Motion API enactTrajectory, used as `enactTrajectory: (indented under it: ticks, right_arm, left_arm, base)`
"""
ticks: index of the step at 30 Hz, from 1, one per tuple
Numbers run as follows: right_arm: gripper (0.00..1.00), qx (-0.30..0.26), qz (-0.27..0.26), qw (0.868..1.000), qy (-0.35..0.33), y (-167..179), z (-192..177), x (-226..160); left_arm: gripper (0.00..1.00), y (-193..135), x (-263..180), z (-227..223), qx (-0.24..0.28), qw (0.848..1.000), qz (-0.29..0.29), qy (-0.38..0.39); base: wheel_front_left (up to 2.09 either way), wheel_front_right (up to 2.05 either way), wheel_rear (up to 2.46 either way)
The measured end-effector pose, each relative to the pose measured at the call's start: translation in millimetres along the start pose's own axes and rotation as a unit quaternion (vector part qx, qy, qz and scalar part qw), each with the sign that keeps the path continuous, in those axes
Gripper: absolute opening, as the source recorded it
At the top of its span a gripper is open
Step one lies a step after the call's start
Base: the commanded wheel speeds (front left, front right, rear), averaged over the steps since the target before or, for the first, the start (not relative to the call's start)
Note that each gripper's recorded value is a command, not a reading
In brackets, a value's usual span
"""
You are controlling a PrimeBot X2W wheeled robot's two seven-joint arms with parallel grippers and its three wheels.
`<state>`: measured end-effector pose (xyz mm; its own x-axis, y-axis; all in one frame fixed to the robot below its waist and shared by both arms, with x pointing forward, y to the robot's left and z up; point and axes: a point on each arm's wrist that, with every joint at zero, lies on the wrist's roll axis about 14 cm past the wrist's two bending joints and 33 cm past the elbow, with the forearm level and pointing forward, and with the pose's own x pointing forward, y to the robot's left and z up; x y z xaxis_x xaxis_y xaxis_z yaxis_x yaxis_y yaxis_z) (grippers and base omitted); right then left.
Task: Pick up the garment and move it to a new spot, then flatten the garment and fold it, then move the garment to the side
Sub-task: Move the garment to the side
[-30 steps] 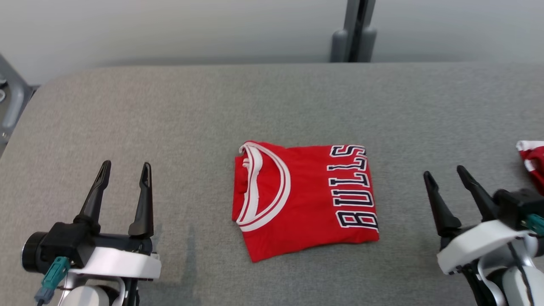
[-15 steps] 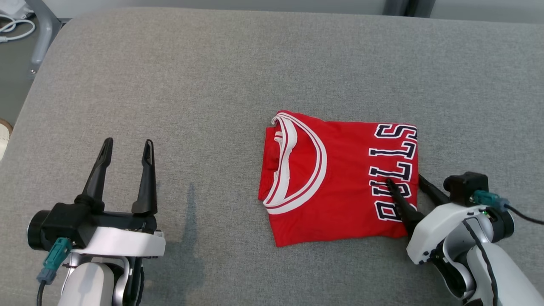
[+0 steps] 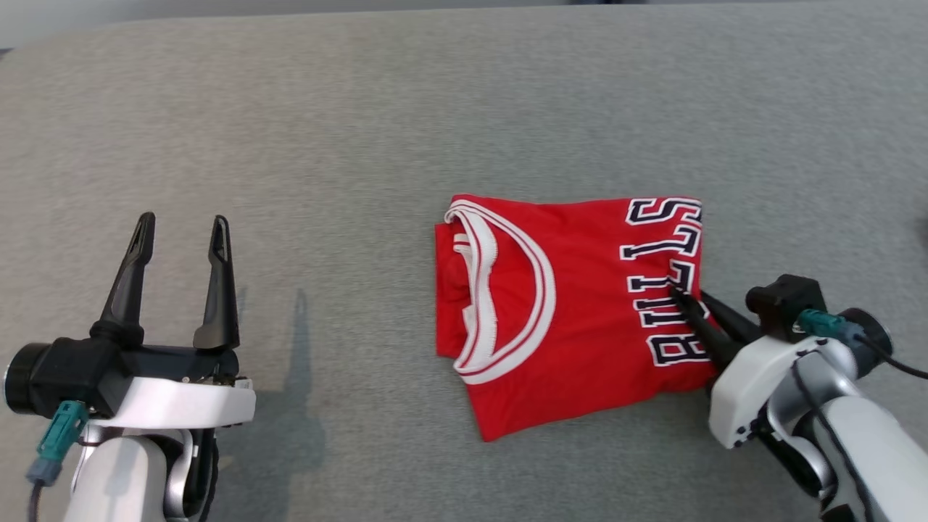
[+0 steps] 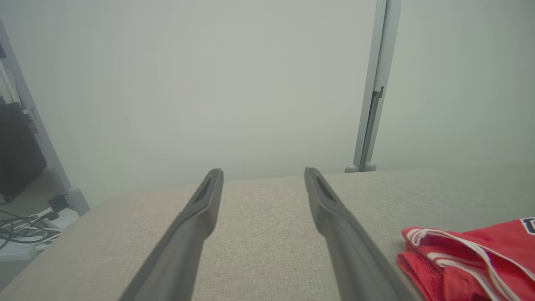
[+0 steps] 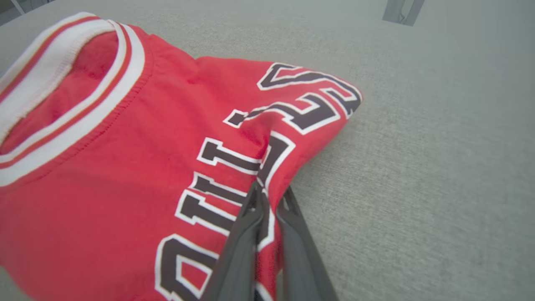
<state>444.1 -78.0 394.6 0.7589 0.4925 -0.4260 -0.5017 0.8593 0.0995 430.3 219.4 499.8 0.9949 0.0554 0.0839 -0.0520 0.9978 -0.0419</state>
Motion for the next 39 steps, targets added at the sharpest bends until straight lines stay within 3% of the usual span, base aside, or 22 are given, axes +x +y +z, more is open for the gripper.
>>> enactTrajectory:
  ticks: [10, 12, 18, 27, 35, 36, 37, 39]
  right_arm:
    - [0.00, -0.077, -0.105, 0.991, 0.008, -91, 3, -59]
    - [0.00, -0.106, -0.140, 0.985, 0.008, -122, 12, -78]
    - [0.00, -0.141, -0.174, 0.975, 0.009, -163, 26, -92]
    - [0.00, -0.189, -0.278, 0.941, 0.036, -258, 49, -143]
    - [0.00, -0.168, -0.352, 0.917, 0.081, -315, 29, -171]
    - [0.37, -0.158, -0.358, 0.916, 0.088, -319, 21, -170]
    - [1.00, -0.145, -0.364, 0.915, 0.095, -322, 11, -169]
    - [1.00, -0.118, -0.381, 0.913, 0.089, -328, -4, -164]
  left_arm:
    - [1.00, -61, 43, -6, -0.007, 0.995, -0.097, -0.011]
    - [1.00, -87, 57, -10, -0.011, 0.991, -0.135, -0.013]
    - [1.00, -119, 77, -24, -0.016, 0.984, -0.180, -0.005]
    - [1.00, -152, 94, -59, -0.023, 0.973, -0.228, 0.021]
    - [1.00, -158, 105, -77, -0.021, 0.969, -0.244, 0.028]
    - [1.00, -160, 105, -79, -0.023, 0.969, -0.246, 0.029]
    - [1.00, -160, 106, -81, -0.023, 0.969, -0.246, 0.030]
    - [1.00, -158, 105, -84, -0.023, 0.969, -0.245, 0.033]
  base:
    - [0.00, 0.00, 0.00]
    - [0.00, 0.00, 0.00]
    - [0.00, 0.00, 0.00]
    - [0.00, 0.00, 0.00]
    - [0.00, 0.00, 0.00]
    - [0.00, 0.00, 0.00]
    - [0.00, 0.00, 0.00]
    - [0.00, 0.00, 0.00]
